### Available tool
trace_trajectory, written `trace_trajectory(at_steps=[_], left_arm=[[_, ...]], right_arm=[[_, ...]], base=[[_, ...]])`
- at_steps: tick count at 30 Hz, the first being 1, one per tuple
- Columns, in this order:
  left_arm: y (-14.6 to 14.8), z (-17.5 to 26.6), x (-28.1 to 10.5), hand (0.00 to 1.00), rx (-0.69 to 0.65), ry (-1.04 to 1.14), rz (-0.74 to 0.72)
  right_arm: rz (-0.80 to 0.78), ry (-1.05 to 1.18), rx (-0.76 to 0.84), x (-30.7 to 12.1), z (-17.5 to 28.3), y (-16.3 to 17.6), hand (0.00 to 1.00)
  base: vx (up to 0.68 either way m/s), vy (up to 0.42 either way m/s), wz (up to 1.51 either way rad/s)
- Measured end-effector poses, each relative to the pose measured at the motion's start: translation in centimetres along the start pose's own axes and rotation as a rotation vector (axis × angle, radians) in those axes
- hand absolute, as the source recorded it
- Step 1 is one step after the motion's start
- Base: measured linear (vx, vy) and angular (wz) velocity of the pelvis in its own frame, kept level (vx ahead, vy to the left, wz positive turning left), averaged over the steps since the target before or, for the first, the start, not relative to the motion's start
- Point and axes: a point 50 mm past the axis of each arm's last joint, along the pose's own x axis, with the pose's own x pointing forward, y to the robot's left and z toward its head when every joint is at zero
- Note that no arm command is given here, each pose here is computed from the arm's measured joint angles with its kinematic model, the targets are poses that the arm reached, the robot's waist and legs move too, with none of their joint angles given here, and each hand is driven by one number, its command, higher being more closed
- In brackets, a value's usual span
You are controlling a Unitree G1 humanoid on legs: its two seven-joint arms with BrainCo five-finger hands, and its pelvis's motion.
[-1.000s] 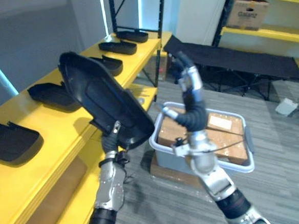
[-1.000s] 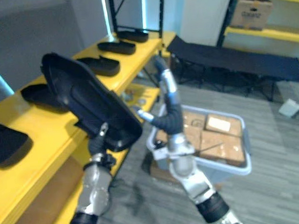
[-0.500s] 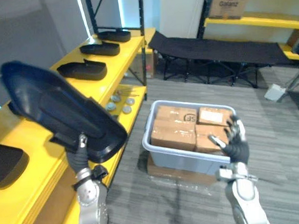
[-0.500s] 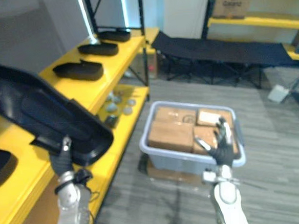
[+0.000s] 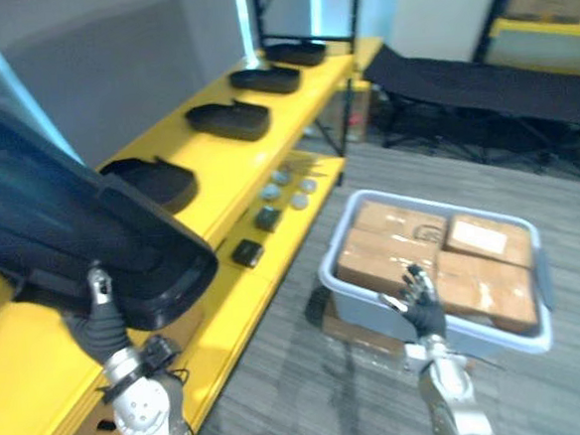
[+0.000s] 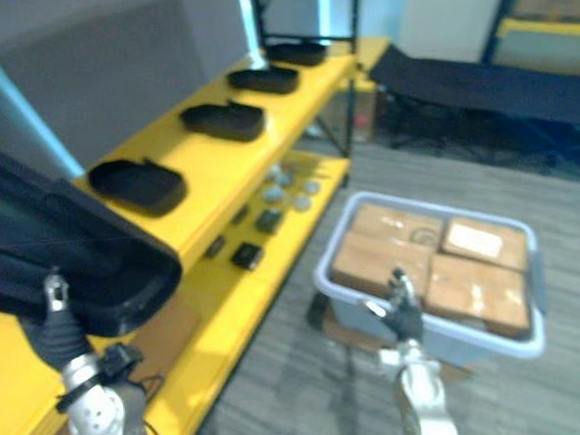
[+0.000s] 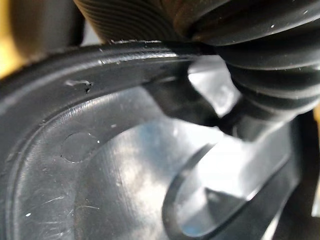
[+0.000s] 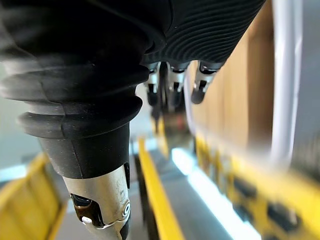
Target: Walk over and take plastic housings, then place them on the shelf
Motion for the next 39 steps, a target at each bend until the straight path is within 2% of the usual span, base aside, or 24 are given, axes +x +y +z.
trace_trajectory(at_steps=[5,10,18,21,24,27,35,39], left_arm=[[4.1,1.1,-0.3,1.00,0.127,-0.033,0.108],[5.5,1.2,-1.4,1.00,0.173,-0.013,0.132],[2.7,2.4,0.0,1.00,0.031,-0.132,0.053],[1.7,2.9,0.7,1.00,0.016,-0.183,0.011],[-0.6,3.6,2.1,1.00,-0.021,-0.244,-0.115],[-1.3,3.4,2.4,1.00,-0.024,-0.247,-0.144],[-0.3,1.8,0.1,1.00,0.000,-0.120,-0.113],[0.5,2.0,-0.1,1.00,0.037,-0.128,-0.101]], right_arm=[[0.054,-0.061,-0.055,1.3,1.3,1.2,0.00],[0.122,-0.066,-0.051,1.7,1.7,2.4,0.00],[0.138,-0.001,-0.104,0.2,0.2,1.8,0.00],[0.180,-0.064,-0.080,-0.1,1.0,2.2,0.00],[0.180,-0.134,-0.070,-0.9,1.6,1.6,0.00],[0.203,-0.185,-0.077,-0.7,2.3,1.6,0.00],[0.304,-0.177,-0.117,-0.9,2.3,1.8,0.00],[0.321,-0.197,-0.111,-1.0,2.7,2.2,0.00]], base=[[0.00,0.006,0.28],[-0.01,0.002,0.01],[-0.02,0.035,0.52],[0.04,0.084,0.14],[0.02,0.047,0.43],[-0.02,-0.047,0.22],[-0.10,-0.062,0.05],[-0.03,0.022,0.04]])
